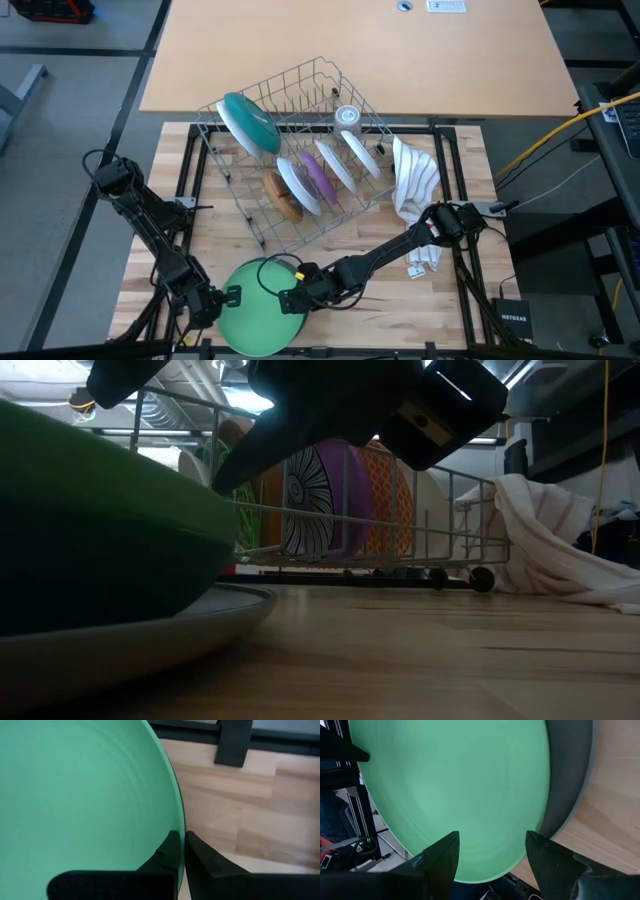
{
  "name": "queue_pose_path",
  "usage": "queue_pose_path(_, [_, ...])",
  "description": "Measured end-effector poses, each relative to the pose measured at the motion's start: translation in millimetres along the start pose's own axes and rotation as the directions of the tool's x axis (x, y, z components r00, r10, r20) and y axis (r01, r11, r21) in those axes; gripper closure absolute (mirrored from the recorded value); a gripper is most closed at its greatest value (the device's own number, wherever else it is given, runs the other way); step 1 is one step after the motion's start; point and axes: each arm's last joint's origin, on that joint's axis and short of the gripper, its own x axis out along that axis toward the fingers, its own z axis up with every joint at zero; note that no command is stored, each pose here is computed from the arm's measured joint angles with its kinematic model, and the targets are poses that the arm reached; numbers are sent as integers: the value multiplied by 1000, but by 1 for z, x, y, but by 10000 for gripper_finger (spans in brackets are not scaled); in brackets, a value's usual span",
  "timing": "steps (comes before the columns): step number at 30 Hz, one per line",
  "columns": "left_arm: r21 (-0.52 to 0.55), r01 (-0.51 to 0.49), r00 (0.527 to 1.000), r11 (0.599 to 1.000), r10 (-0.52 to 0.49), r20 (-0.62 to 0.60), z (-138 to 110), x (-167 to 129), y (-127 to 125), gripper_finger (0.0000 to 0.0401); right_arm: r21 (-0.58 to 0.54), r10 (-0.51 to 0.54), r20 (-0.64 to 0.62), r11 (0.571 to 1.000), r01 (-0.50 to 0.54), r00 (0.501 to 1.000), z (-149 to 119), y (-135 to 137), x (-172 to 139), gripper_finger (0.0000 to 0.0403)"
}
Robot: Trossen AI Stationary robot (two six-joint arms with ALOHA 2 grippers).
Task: Sort dishes
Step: Put the light green plate into the dish rack
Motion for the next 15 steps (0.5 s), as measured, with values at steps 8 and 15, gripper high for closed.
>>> queue_pose_path(8, [-126, 125, 990, 984, -116, 74, -5, -3, 12, 399, 0, 36, -7, 999, -36, 999, -1, 3, 0, 171])
queue_pose_path(15, [-210, 147, 983, 967, -118, 142, -11, -6, 30, 400, 0, 15, -1, 1000, -15, 1000, 0, 1, 0, 171])
